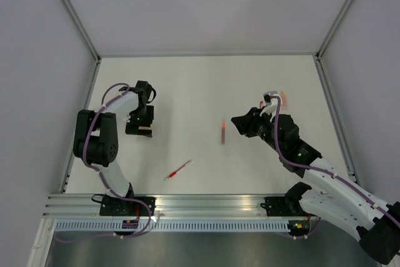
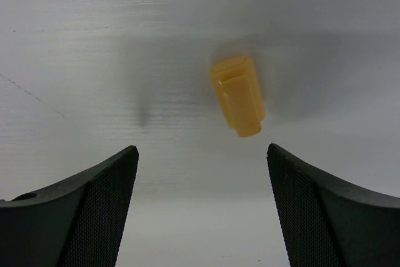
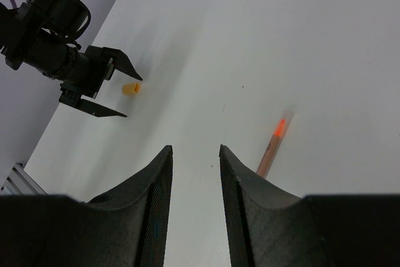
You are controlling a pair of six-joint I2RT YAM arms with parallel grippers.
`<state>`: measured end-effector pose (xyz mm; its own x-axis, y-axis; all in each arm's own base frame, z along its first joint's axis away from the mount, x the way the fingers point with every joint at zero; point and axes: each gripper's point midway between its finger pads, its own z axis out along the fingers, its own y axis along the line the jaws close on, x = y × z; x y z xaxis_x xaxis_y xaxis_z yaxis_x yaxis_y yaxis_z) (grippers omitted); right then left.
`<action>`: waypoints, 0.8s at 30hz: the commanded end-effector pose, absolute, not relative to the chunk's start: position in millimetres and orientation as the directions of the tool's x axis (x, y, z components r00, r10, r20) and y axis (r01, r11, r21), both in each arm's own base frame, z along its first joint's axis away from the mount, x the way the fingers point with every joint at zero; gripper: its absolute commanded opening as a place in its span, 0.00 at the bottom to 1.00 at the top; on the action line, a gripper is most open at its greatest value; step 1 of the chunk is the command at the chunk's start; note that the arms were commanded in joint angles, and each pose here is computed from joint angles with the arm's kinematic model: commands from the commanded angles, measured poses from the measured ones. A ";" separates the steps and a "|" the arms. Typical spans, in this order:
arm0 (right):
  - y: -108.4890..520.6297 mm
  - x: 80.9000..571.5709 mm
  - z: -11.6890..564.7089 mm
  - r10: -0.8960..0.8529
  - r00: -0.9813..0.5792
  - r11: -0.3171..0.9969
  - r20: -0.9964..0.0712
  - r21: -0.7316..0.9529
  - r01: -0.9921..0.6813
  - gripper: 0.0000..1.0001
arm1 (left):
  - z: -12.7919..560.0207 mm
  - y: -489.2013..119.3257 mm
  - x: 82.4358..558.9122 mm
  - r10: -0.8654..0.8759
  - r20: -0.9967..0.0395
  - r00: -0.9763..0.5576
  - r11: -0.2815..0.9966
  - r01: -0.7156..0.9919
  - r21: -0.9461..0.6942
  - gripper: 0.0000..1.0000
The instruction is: Insert the pens into the pen caps
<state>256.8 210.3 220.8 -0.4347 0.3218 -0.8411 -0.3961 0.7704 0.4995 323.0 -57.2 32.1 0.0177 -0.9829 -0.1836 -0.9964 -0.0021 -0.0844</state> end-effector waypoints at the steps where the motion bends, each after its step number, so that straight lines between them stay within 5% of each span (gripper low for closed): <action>1: 213.8 253.7 225.5 0.331 -0.435 0.752 -0.837 0.513 -0.414 0.42 | 31.9 -62.8 342.5 -0.987 -0.149 0.066 -0.050 -0.993 -0.109 0.87; 24: 216.8 251.3 226.4 0.329 -0.440 0.739 -0.835 0.518 -0.431 0.42 | 28.2 -21.8 361.8 -0.968 -0.206 0.145 -0.114 -0.981 -0.156 0.86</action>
<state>252.8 213.6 218.3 -0.4516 0.3106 -0.8364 -0.4125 0.7585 0.5044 355.0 -25.9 25.9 0.1185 -0.9735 -0.1956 -0.9861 -0.0921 -0.1386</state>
